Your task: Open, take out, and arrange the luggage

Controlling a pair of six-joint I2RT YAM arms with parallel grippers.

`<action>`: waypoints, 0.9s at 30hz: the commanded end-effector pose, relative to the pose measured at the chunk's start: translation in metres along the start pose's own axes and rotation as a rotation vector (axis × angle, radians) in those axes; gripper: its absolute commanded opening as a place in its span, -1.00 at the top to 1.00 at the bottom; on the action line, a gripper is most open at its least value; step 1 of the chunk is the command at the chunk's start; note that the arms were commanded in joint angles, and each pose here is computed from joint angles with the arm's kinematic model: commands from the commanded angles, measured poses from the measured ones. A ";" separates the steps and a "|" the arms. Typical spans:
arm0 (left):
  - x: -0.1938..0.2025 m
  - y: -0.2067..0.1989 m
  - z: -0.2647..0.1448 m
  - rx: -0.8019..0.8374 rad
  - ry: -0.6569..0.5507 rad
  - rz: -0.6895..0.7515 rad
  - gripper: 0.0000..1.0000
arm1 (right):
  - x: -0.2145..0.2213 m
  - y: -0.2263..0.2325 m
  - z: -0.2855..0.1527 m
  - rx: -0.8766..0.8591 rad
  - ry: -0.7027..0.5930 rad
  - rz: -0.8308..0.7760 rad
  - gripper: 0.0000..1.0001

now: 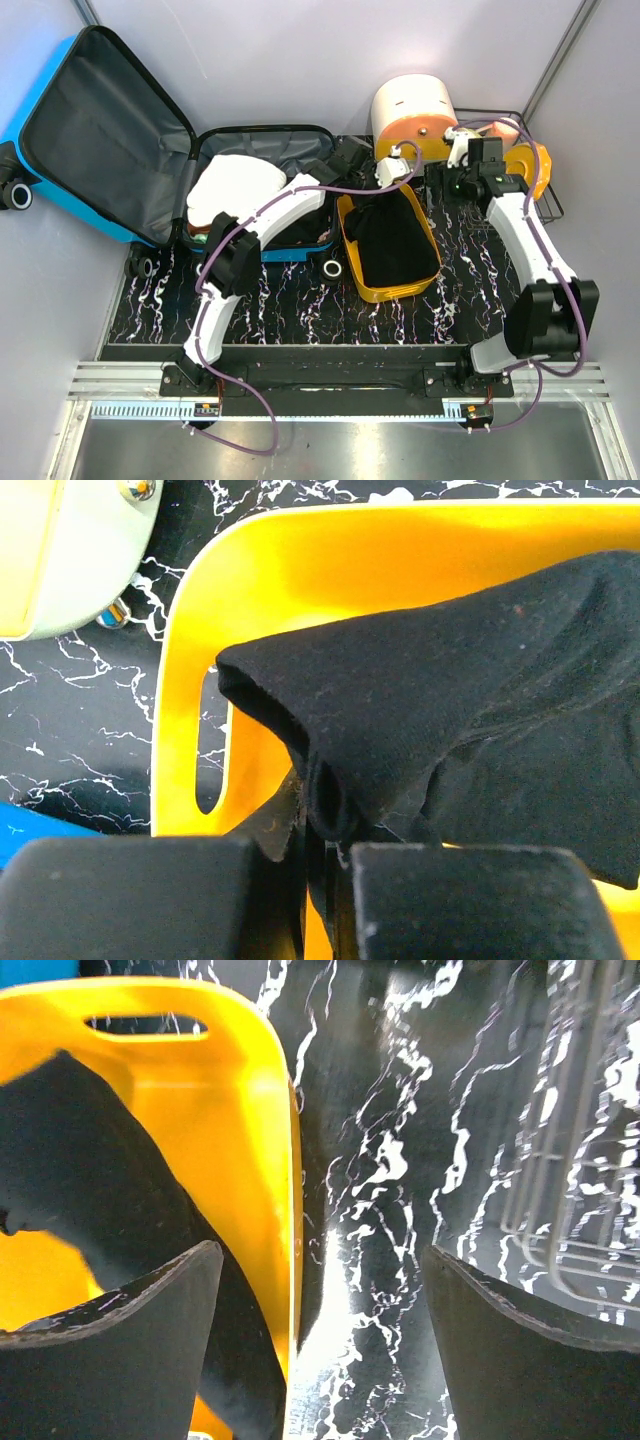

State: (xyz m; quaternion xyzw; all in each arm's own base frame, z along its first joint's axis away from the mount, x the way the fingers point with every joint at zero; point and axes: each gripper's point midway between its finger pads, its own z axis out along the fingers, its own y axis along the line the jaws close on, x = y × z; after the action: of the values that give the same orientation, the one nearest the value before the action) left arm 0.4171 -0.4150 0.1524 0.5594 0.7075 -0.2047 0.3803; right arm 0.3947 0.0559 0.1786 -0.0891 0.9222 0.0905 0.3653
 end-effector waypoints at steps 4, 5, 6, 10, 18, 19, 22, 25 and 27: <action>-0.040 0.044 -0.024 -0.070 -0.125 -0.064 0.32 | -0.029 0.014 -0.052 -0.038 -0.136 -0.046 -0.79; -0.052 0.049 -0.031 -0.086 -0.149 -0.061 0.11 | -0.024 0.019 -0.051 -0.059 -0.125 -0.044 -0.79; -0.052 0.050 -0.033 -0.095 -0.138 -0.062 -0.17 | -0.023 0.028 -0.052 -0.110 -0.125 -0.045 -0.77; -0.068 0.052 -0.071 -0.108 -0.163 -0.077 -0.64 | -0.027 0.051 -0.063 -0.237 -0.153 -0.061 -0.60; -0.057 0.059 -0.181 -0.118 -0.187 -0.177 -0.71 | -0.011 0.075 -0.032 -0.383 -0.051 -0.023 -0.03; -0.051 0.056 -0.193 -0.117 -0.170 -0.168 -0.74 | -0.004 0.074 -0.019 -0.382 -0.016 -0.013 -0.03; 0.005 0.053 -0.202 -0.099 -0.047 -0.232 -0.92 | 0.004 0.078 0.005 -0.390 0.039 0.003 -0.10; 0.048 0.051 -0.203 -0.113 0.060 -0.287 -0.98 | 0.001 0.086 0.020 -0.404 0.040 0.020 -0.18; 0.074 0.045 -0.196 -0.116 0.129 -0.333 -0.98 | -0.004 0.091 0.024 -0.409 0.031 0.016 -0.21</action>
State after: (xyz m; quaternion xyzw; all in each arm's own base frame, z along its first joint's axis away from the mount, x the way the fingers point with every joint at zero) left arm 0.4142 -0.2306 0.2910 0.4224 0.7763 -0.2005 0.4228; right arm 0.3768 0.1305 0.1546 -0.1454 0.9098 0.2570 0.2917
